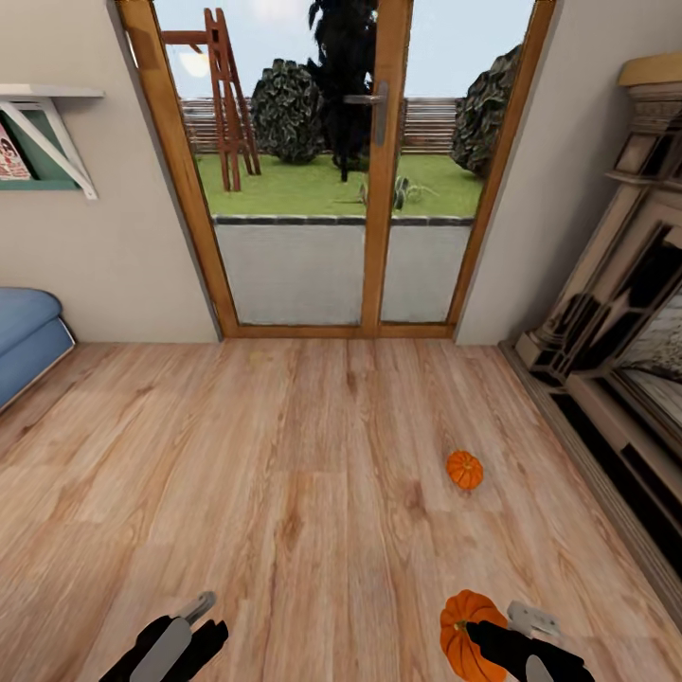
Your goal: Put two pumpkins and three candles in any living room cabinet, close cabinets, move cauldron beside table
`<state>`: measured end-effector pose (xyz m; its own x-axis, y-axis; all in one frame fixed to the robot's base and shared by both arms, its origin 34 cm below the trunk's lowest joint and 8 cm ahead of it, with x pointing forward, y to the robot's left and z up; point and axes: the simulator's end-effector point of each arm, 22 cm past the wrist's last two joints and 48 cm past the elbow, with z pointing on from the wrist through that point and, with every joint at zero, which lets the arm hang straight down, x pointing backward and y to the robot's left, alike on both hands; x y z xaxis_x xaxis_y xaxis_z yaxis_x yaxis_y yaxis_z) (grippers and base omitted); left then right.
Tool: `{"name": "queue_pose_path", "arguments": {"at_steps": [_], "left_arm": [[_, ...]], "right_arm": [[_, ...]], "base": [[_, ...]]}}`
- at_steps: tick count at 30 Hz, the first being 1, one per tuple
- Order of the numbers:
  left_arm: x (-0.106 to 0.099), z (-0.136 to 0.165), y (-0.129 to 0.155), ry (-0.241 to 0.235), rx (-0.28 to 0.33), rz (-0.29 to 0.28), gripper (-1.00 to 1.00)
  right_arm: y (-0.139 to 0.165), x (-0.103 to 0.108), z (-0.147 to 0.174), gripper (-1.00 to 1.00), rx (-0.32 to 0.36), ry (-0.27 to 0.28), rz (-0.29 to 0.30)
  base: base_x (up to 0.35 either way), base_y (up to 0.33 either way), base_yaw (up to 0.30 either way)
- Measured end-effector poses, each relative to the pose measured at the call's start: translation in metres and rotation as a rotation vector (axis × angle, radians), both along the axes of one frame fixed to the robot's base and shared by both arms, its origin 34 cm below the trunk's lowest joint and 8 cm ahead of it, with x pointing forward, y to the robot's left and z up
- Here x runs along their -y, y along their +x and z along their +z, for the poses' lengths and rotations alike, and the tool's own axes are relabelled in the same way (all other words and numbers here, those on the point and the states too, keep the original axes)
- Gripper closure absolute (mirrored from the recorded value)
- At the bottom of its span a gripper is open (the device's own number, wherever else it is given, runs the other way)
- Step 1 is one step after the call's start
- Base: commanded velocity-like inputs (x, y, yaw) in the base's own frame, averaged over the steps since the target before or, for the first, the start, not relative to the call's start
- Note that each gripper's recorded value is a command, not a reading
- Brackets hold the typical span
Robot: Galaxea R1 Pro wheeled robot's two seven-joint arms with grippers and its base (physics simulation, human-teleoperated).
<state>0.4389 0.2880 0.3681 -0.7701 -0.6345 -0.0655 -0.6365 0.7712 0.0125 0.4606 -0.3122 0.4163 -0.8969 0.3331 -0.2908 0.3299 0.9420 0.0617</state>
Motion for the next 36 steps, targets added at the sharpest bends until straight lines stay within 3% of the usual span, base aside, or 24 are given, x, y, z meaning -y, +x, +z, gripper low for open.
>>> {"name": "queue_pose_path", "arguments": {"at_steps": [36], "left_arm": [[-0.0010, 0.0062, 0.0087, 0.006, 0.029, 0.007, -1.00]], "right_arm": [[0.0085, 0.0034, 0.0069, 1.00, 0.036, -0.008, -0.010]], "base": [[0.330, 0.005, 0.000]]}}
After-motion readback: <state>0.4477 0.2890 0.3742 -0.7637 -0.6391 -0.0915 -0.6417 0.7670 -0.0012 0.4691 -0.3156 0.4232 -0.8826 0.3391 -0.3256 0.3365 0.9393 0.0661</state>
